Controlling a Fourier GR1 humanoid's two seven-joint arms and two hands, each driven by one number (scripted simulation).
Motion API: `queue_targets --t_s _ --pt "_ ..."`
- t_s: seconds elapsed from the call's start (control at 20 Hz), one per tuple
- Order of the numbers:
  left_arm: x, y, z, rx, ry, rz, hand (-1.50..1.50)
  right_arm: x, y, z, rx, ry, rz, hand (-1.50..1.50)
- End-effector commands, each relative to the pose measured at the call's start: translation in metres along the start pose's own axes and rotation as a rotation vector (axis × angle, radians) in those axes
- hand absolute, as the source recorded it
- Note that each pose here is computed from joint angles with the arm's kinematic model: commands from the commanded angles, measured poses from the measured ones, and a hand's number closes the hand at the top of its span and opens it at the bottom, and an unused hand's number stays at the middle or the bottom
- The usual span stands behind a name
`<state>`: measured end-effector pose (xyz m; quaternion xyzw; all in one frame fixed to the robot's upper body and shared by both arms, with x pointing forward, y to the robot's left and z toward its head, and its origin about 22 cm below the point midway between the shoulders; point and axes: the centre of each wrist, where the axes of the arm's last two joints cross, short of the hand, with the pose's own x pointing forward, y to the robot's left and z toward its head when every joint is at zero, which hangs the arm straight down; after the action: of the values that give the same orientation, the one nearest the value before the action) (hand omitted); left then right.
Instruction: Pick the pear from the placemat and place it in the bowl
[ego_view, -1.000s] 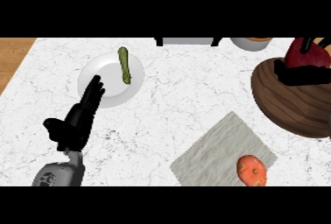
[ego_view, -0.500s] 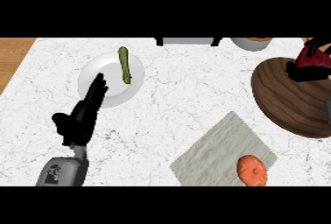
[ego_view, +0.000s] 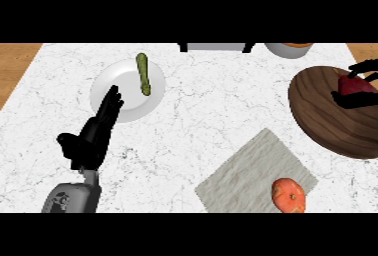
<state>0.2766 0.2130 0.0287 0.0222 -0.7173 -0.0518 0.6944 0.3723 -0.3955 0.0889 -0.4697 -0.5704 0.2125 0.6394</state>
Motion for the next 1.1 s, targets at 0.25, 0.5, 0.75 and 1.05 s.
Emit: queue_targets --t_s 0.25,0.5,0.75,1.05 --pt "0.000 -0.013 0.011 0.003 -0.006 0.002 0.00 -0.043 0.007 -0.003 0.099 -0.102 -0.237 -1.50" --pt "-0.006 -0.003 0.007 0.004 -0.006 -0.011 0.00 -0.039 -0.008 -0.004 -0.071 -0.193 -0.388 -1.50" --pt "0.003 0.014 0.002 0.011 0.008 -0.008 0.00 -0.034 -0.034 -0.010 -0.122 -0.163 -0.535 -1.50" --pt "0.016 0.013 -0.013 0.012 0.029 -0.006 0.00 -0.060 -0.053 0.003 -0.098 -0.095 -0.642 -1.50"
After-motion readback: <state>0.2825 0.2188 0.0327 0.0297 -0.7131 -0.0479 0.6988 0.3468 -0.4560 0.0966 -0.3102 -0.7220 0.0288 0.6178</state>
